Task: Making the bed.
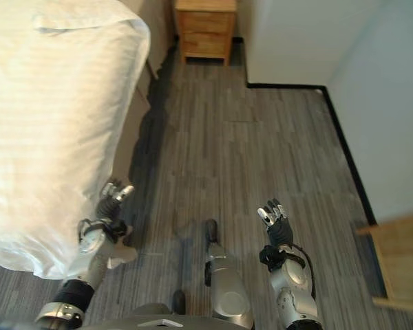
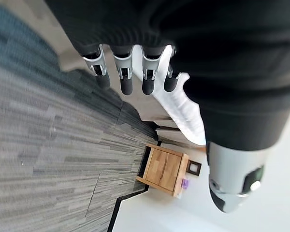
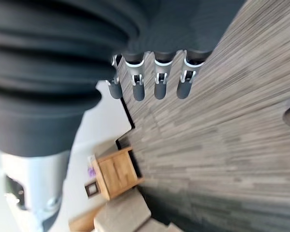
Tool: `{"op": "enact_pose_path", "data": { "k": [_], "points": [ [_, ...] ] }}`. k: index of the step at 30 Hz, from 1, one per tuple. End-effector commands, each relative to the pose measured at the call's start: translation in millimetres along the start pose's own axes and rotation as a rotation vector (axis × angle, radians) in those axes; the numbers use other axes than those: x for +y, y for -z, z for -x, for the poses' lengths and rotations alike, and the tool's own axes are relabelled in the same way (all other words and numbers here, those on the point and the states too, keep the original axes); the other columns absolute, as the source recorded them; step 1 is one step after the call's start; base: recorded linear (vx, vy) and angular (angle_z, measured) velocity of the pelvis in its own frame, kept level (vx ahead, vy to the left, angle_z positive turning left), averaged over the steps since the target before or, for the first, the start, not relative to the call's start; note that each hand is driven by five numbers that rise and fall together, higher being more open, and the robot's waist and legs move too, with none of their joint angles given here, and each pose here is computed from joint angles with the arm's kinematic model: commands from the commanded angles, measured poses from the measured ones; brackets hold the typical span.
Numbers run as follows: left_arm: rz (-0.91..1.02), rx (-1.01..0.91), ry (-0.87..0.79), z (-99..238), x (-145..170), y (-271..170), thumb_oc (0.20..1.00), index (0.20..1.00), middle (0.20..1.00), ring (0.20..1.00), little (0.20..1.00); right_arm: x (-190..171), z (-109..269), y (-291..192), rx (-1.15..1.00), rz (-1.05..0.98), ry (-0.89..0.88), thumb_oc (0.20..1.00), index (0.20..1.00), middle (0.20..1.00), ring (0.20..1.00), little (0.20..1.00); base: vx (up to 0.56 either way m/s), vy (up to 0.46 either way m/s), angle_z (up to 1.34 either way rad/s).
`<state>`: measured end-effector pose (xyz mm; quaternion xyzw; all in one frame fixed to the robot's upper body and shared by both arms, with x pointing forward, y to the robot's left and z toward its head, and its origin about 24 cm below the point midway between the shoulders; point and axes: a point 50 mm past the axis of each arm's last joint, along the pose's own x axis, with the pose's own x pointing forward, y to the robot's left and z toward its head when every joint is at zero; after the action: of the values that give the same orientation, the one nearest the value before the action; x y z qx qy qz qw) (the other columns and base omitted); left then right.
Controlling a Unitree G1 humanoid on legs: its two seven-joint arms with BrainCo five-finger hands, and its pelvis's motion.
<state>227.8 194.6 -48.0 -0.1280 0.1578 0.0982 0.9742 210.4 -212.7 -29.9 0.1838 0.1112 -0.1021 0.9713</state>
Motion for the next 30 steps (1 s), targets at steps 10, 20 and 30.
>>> {"op": "enact_pose_path", "data": {
  "k": [10, 20, 30],
  "points": [
    [0.074, -0.037, -0.009, 5.7, 16.8, -6.2, 1.0, 1.0, 1.0, 1.0, 1.0, 13.8, -16.9, -39.1, -0.147, 0.074, -0.105, 1.0, 1.0, 1.0, 1.0, 1.0, 0.78, -0.186, -0.12],
    [0.057, -0.015, -0.06, 13.0, 32.5, -1.7, 1.0, 1.0, 1.0, 1.0, 1.0, 63.5, -16.4, -29.1, -0.133, -0.012, -0.288, 1.0, 1.0, 1.0, 1.0, 1.0, 0.69, 0.127, -0.13],
    [0.015, -0.017, 0.041, 12.1, 24.6, -4.3, 1.0, 1.0, 1.0, 1.0, 1.0, 17.6, -3.5, -25.6, -0.104, 0.013, -0.132, 1.0, 1.0, 1.0, 1.0, 1.0, 0.59, -0.214, 1.27]
  ]
}}
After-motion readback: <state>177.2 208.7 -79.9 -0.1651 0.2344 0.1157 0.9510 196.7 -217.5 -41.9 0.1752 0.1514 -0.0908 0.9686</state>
